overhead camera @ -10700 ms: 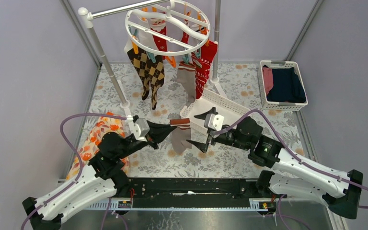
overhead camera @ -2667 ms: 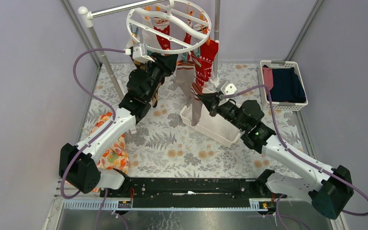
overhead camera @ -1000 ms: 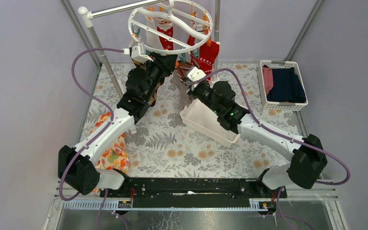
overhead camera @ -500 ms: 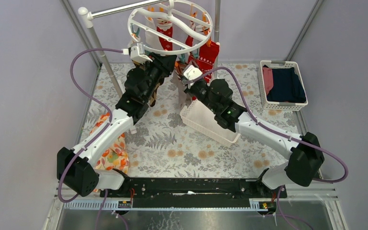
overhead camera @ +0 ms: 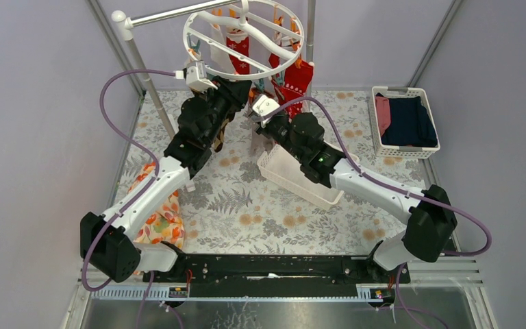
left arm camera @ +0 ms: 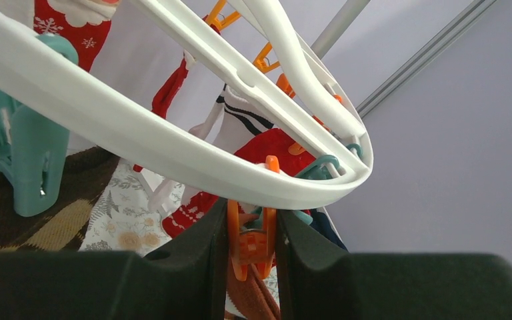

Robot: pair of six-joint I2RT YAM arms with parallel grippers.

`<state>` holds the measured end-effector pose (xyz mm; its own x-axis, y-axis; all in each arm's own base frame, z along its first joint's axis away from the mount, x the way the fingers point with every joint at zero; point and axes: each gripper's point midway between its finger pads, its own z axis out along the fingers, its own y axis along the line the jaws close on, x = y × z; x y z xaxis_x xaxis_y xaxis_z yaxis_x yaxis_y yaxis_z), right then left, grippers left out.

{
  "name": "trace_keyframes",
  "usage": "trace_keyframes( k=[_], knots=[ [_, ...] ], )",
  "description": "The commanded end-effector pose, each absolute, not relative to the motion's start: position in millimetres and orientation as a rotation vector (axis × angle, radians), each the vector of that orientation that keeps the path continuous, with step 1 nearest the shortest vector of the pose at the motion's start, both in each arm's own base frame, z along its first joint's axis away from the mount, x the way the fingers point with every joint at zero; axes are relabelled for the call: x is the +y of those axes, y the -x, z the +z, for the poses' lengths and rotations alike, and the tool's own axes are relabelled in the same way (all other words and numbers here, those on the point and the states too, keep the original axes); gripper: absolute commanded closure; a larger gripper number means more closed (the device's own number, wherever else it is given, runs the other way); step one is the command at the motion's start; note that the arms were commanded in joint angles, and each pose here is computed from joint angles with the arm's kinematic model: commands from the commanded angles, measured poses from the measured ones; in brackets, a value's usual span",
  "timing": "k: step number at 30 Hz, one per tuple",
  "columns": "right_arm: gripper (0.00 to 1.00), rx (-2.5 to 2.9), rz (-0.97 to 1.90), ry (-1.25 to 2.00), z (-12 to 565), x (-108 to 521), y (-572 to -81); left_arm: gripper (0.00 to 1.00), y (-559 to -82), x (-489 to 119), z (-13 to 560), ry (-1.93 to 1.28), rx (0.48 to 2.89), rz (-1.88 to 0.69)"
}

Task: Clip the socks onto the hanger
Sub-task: Clamp the sock onto the hanger.

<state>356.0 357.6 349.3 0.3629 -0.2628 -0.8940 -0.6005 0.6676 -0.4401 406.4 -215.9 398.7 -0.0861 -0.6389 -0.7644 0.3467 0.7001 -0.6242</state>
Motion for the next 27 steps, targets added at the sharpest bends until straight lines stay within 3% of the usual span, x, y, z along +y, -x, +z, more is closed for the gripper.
trace_keyframes(
  k=[1, 27],
  knots=[
    [1.0, 1.194, 0.202, 0.832, 368.7, 355.5, -360.2, 0.77, -403.7, -204.6, 414.4, 0.288, 1.411, -0.815],
    [1.0, 1.177, 0.162, 0.92, 366.7, 366.8, -364.0, 0.79, -404.7, -198.7, 402.6, 0.259, 1.493, -0.679]
  ],
)
